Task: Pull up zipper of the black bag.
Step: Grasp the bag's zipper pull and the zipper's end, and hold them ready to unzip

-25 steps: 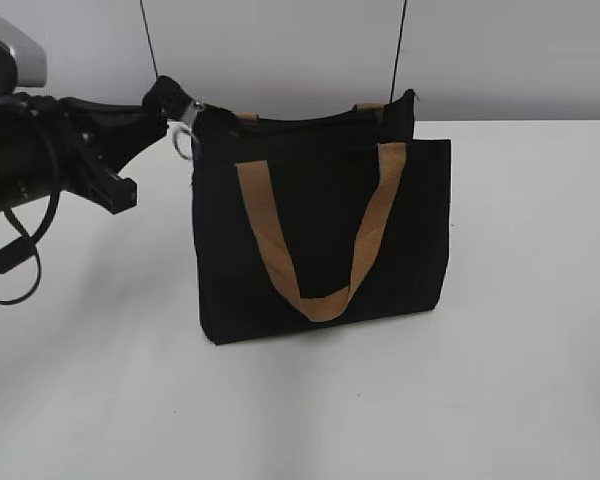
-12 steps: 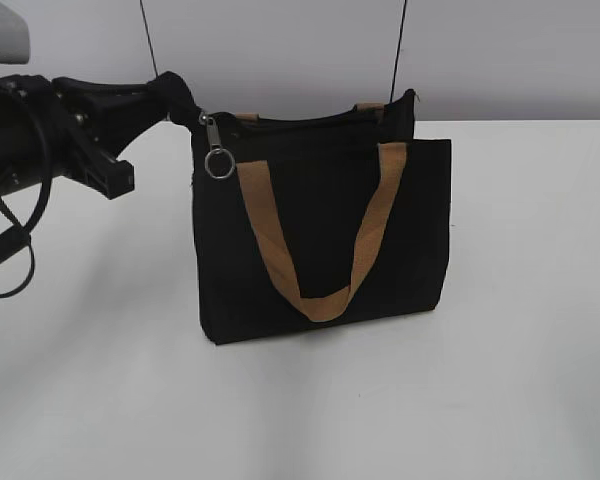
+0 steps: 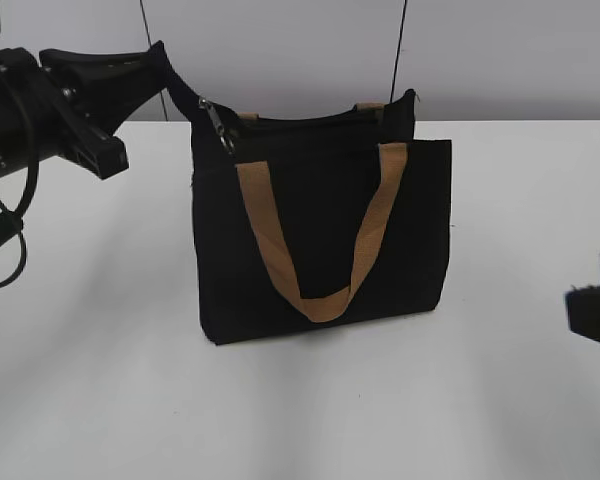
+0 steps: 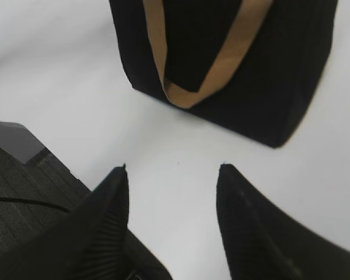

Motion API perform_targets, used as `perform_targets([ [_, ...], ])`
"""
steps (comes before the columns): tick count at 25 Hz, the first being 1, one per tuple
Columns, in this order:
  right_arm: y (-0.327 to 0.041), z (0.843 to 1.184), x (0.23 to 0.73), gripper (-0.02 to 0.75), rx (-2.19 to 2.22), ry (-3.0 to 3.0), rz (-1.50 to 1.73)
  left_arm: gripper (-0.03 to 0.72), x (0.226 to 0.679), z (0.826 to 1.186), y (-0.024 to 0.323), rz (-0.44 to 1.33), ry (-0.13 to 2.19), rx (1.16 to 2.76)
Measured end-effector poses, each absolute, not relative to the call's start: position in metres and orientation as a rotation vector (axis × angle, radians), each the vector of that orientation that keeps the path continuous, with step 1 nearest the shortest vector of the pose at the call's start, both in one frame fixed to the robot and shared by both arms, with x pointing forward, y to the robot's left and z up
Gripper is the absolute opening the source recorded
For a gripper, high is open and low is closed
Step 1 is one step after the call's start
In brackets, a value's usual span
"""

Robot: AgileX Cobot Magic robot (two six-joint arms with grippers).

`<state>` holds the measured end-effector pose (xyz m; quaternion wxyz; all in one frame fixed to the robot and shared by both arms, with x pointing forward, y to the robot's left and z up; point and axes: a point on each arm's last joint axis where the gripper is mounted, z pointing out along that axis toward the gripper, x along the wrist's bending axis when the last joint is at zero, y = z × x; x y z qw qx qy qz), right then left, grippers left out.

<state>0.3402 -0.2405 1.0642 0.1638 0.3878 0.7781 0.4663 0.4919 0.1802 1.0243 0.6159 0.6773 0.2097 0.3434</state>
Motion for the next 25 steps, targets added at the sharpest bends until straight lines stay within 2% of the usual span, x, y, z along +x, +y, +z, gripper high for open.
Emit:
perform_targets([
  [5, -0.220, 1.053, 0.389, 0.382, 0.978, 2.321, 1.384, 0.015, 0.492, 1.025, 0.180, 0.786, 0.484, 1.554],
  [16, -0.150, 1.059, 0.499, 0.382, 0.639, 2.487, 1.370, 0.015, 0.491, 1.025, 0.180, 0.779, 0.485, 1.553],
  [25, -0.091, 1.044, 0.551, 0.382, 0.478, 2.558, 1.382, 0.015, 0.491, 1.024, 0.179, 0.776, 0.479, 1.557],
])
